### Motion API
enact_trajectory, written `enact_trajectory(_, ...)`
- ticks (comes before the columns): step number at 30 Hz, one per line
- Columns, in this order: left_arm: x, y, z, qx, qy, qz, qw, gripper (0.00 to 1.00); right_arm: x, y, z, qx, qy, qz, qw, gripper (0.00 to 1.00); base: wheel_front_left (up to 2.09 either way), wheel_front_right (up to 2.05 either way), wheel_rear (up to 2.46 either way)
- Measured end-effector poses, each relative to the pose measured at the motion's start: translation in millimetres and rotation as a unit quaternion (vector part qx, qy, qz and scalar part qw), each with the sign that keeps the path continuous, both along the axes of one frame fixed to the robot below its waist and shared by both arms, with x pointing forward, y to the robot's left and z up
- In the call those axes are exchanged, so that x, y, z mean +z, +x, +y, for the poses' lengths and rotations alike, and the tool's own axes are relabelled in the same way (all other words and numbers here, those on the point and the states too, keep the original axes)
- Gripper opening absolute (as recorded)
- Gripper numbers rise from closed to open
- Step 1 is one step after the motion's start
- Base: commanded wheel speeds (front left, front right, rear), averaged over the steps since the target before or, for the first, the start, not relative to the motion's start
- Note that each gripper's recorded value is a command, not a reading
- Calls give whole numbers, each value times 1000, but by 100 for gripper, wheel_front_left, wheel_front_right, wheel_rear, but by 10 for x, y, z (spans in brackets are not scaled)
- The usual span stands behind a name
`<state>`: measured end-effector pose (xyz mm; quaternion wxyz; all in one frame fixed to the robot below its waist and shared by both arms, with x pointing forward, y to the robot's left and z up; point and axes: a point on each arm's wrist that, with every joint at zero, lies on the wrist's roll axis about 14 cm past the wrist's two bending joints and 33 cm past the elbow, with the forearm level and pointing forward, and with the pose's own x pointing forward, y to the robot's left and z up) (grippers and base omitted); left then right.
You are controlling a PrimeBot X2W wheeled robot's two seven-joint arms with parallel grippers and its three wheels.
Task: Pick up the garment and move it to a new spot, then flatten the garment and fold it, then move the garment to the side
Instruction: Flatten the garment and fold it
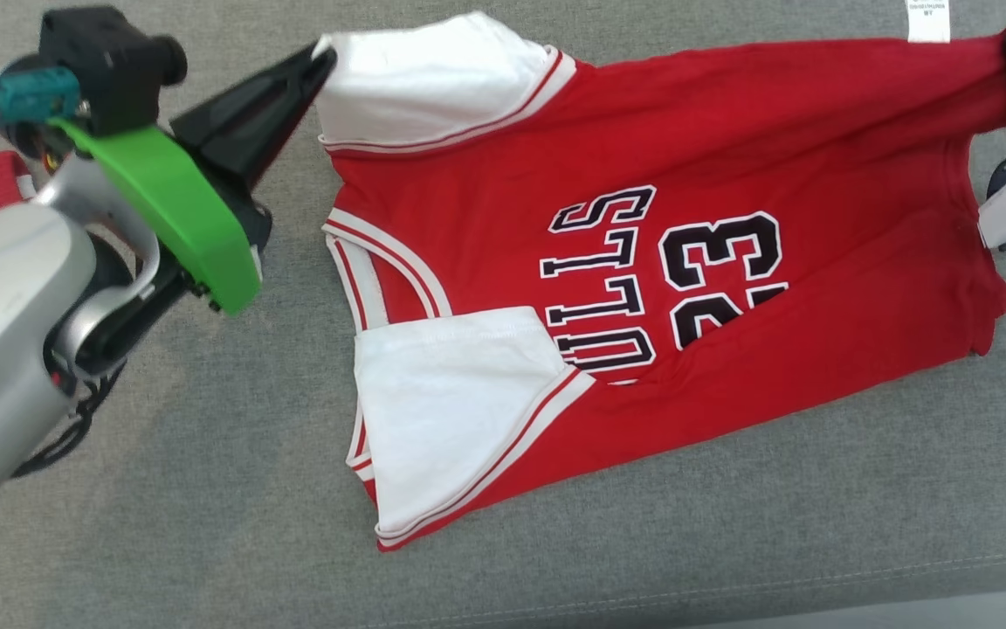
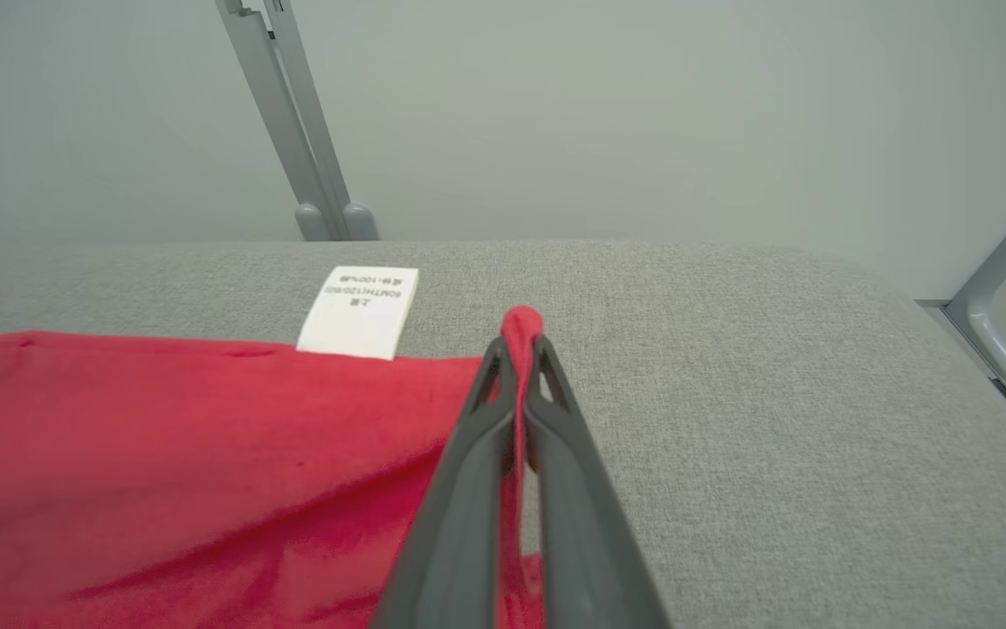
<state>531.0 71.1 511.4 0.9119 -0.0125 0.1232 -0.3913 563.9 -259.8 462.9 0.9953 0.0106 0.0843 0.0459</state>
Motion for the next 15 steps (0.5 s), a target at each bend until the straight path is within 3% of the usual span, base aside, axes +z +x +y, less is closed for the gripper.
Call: enact_trajectory(15, -166, -1091, -55, -6, -29, 89, 996, 0, -177, -494, -80, -13, 10, 22, 1000, 0, 0, 0, 0)
